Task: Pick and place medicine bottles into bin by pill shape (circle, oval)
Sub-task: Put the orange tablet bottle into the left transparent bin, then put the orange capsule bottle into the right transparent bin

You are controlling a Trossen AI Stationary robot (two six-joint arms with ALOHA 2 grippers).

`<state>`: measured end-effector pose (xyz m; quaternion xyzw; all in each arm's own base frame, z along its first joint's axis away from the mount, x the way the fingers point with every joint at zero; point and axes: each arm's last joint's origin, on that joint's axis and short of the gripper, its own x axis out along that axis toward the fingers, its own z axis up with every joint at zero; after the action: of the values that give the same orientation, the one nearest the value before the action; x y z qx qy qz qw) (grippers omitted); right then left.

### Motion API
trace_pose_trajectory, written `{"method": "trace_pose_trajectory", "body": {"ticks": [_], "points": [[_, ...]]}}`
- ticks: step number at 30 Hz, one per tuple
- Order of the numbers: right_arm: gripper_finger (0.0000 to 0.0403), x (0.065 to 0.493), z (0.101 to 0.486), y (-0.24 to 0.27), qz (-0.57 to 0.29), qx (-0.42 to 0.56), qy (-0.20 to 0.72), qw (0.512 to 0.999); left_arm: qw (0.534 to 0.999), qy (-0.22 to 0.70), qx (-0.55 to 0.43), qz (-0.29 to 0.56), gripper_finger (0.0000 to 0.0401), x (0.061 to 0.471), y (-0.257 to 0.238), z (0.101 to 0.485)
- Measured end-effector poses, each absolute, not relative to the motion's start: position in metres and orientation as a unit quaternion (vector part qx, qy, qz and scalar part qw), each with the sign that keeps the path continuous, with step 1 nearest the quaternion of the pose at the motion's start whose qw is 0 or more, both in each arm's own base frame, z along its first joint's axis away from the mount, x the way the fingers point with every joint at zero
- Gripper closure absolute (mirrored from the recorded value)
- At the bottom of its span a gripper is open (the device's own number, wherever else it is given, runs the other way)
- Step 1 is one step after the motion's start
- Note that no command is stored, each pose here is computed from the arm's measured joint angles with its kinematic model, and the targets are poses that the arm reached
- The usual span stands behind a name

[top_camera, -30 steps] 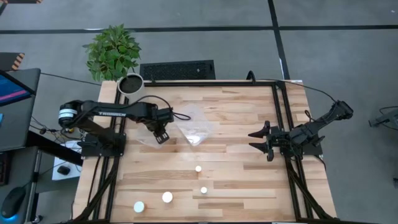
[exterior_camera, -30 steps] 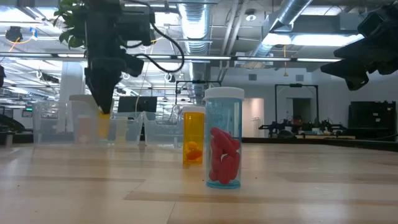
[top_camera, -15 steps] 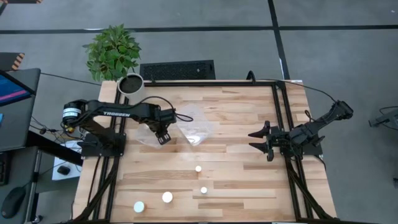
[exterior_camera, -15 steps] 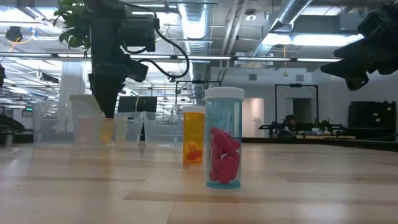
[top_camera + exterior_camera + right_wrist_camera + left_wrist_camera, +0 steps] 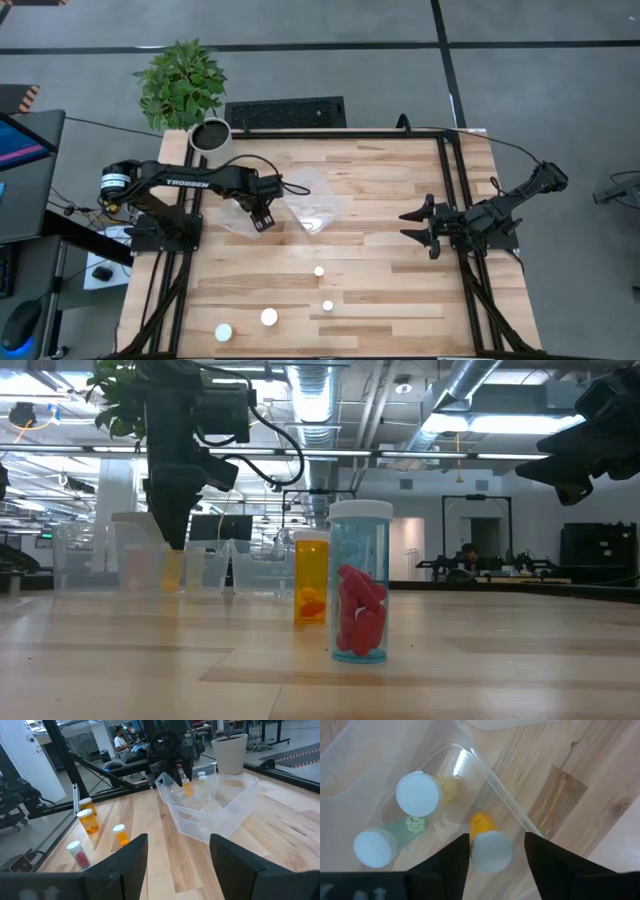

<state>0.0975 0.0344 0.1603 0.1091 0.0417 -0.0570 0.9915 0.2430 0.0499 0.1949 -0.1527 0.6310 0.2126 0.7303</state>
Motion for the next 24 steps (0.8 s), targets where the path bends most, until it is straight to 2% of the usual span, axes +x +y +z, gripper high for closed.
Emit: {"method": "trace_pose_trajectory", "body": {"ticks": [24], "points": [[0.0177,0.0975,0.1602,0.0344,-0.057,0.109,0.042,0.992,0.709,0.653,-0.132,0.232,0.0212,0.2386,0.0506,0.2016]]}}
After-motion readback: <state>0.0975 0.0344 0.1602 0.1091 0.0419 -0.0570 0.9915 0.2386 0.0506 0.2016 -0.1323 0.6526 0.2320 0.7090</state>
